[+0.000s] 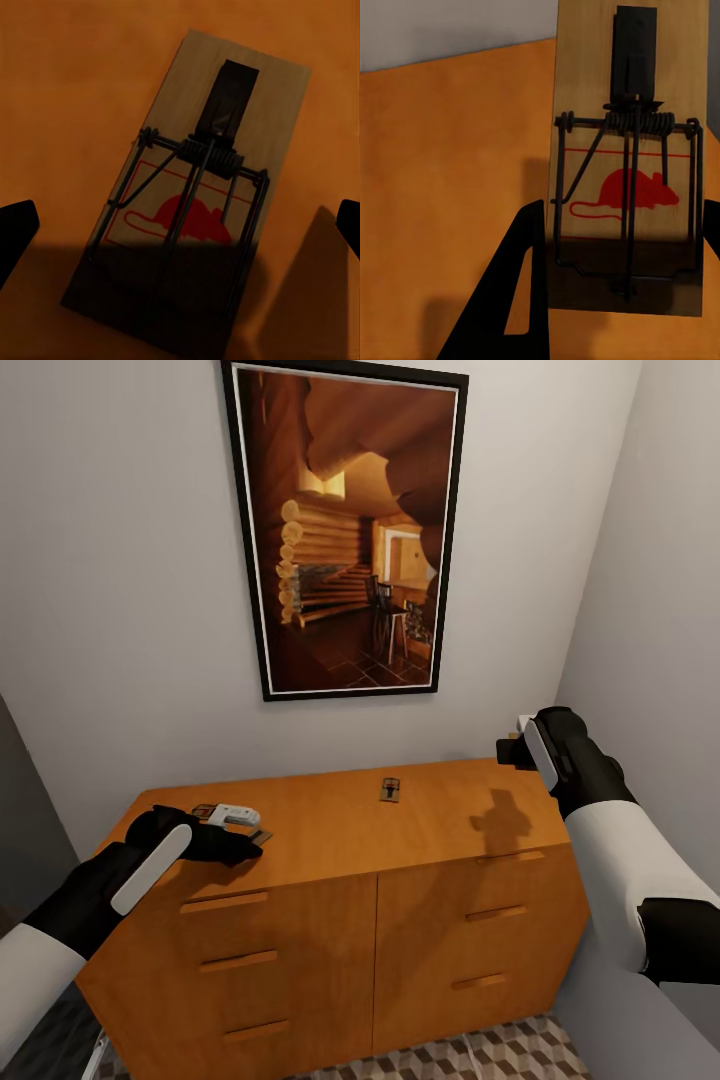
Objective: Take the four mousetraps from the cabinet in the bathroom and place them on the bathroom floor. Make sure all four end up on the same floor surface, and ensure that at least two of them are either under or directly next to the same bathroom sink.
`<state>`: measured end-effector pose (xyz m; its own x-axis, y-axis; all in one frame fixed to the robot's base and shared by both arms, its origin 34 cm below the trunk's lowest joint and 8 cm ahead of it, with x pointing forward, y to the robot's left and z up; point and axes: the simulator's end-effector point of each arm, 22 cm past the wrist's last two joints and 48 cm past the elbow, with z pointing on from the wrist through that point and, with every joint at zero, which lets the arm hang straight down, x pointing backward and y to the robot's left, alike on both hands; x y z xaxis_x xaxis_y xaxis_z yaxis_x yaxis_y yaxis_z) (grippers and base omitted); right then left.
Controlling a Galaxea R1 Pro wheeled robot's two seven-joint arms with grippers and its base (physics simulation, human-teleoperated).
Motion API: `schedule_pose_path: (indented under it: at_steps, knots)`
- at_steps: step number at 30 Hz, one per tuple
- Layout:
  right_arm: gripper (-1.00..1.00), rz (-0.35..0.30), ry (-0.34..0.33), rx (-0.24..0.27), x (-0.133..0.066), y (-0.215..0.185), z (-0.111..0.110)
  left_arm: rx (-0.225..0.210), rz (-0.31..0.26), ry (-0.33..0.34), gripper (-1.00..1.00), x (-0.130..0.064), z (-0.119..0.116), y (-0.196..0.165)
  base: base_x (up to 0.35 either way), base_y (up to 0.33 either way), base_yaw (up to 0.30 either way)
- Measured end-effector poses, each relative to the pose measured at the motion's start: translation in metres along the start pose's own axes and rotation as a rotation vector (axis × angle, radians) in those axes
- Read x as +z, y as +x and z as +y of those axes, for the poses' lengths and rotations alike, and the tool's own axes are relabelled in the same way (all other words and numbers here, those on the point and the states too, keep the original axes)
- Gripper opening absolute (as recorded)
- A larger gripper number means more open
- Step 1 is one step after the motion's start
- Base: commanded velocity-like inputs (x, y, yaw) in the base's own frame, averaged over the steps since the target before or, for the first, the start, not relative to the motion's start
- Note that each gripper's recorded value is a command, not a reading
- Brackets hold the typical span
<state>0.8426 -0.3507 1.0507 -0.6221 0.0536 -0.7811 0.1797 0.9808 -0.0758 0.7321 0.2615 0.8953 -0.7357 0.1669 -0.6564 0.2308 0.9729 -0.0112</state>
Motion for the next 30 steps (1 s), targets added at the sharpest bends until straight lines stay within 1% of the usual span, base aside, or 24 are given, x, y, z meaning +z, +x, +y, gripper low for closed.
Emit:
schedule_pose_path:
  at_steps: [30]
  knots:
    - [-1.0, 0.0, 0.0, 0.0, 0.0, 0.0, 0.0, -0.001, -0.002, -0.001, 1.0, 0.0004, -0.0001, -0.0005, 0.0, 0.0, 0.0]
